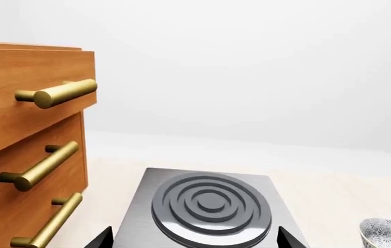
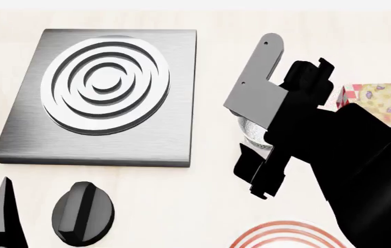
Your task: Pick the akita bowl on the ramekin and place it on the plate.
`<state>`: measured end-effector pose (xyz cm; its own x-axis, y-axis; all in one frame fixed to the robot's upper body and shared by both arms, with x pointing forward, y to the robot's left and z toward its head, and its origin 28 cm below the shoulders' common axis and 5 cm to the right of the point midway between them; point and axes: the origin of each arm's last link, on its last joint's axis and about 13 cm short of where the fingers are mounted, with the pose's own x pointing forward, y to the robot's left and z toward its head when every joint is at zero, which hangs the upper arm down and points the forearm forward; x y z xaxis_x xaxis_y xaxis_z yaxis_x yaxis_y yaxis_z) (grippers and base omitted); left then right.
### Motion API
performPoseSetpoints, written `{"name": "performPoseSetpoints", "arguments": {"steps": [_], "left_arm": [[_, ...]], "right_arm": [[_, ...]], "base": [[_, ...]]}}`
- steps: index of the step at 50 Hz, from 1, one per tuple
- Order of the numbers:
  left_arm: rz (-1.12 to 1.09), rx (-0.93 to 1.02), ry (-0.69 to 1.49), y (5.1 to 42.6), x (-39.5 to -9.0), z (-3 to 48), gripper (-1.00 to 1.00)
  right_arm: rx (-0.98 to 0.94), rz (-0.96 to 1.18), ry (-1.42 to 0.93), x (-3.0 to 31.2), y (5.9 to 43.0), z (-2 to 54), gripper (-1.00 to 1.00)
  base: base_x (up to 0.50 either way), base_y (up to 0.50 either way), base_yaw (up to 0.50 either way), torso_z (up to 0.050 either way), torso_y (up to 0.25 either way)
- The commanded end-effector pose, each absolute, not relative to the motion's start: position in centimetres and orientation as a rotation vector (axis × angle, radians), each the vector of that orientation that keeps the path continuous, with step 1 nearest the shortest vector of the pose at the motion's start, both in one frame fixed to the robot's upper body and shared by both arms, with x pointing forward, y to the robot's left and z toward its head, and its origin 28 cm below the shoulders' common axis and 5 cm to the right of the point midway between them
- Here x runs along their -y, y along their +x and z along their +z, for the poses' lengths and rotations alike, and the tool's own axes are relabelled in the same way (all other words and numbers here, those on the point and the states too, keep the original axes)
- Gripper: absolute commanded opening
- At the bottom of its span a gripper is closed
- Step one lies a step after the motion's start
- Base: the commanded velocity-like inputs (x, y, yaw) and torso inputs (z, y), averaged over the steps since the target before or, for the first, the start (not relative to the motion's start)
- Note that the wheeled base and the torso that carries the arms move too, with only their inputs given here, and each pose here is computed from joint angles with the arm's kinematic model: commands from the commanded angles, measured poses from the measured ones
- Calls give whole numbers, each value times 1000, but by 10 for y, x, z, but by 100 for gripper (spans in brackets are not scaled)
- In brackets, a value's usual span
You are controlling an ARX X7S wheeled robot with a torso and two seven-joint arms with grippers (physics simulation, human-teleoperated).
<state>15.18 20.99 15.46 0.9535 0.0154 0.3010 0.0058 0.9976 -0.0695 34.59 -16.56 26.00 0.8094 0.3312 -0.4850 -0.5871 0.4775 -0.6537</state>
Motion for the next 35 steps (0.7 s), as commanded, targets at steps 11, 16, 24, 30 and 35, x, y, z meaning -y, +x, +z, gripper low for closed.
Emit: {"name": "performPoseSetpoints", "arguments": {"steps": [11,16,24,30,35], "left_arm": [[9,304,-73,152,-211,155,100],[14,303,-78,152,-211,156,100],[16,302,-80,152,-211,156,100],[19,304,-81,152,-212,156,100],[22,305,-78,152,-212,156,100]], "right_arm": [[-355,580,-865,163,355,223,100],[-354,565,-857,166,357,219,100],[-353,535,-843,169,362,213,100],[-354,522,-844,169,364,210,100],[-352,518,-840,168,365,208,100]], "base": [[0,0,0,0,0],[0,0,0,0,0],[0,0,0,0,0],[0,0,0,0,0],[0,0,0,0,0]]}}
